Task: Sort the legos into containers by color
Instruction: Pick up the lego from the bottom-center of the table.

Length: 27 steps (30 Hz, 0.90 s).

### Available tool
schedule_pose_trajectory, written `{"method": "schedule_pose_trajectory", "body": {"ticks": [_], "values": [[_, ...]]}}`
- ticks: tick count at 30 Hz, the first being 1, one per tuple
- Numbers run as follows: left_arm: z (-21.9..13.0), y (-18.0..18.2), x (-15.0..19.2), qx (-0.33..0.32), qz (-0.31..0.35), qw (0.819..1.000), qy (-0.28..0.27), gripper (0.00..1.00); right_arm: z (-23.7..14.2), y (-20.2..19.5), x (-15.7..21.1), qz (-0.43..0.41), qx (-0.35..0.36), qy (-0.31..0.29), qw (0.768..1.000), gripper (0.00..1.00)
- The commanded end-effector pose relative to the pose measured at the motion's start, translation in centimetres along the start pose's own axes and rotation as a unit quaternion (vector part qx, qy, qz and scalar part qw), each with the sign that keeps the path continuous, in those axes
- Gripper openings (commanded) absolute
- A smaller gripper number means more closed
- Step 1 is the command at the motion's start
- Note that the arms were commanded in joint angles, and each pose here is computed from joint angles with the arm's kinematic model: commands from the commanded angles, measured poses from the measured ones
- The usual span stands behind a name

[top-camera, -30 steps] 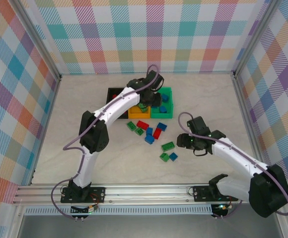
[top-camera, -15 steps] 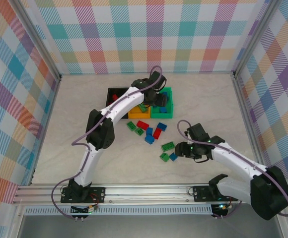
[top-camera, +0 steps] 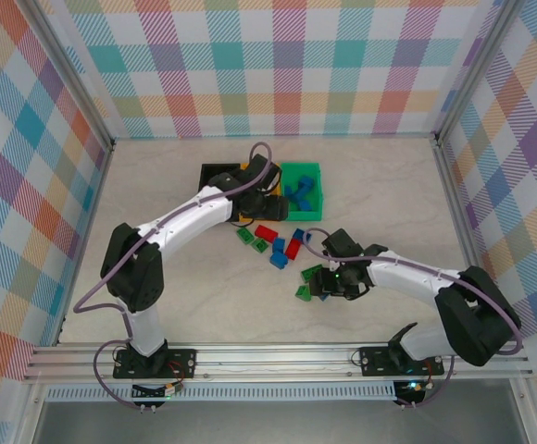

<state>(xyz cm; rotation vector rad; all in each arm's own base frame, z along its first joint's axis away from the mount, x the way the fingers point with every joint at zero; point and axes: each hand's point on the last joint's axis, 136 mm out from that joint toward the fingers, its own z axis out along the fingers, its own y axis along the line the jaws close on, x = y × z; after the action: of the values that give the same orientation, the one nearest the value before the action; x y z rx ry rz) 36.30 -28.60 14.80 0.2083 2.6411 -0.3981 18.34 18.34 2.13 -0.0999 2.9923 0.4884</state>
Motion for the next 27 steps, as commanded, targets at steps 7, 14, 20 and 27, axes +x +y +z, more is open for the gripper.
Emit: {"method": "schedule_pose_trajectory", "body": {"ticks": [7,14,20,27], "values": [[0.6,1.5,3.4,-0.002,-0.027,1.000,0.016,0.64,0.4,-1.6,-0.8,0.009,0.072,0.001,0.997,0.55],[0.2,2.1,4.5,-0.002,-0.034,0.999,0.016,0.65,-0.5,-0.2,-1.7,0.001,0.055,-0.016,0.998,0.37],[-0.7,2.3,6.0,0.008,-0.030,0.999,0.005,0.64,-3.8,1.9,-5.3,-0.025,0.046,-0.074,0.996,0.37],[-0.6,1.9,8.5,0.018,-0.023,0.999,0.021,0.64,-7.1,4.6,-12.9,-0.049,0.024,-0.144,0.988,0.37]]}}
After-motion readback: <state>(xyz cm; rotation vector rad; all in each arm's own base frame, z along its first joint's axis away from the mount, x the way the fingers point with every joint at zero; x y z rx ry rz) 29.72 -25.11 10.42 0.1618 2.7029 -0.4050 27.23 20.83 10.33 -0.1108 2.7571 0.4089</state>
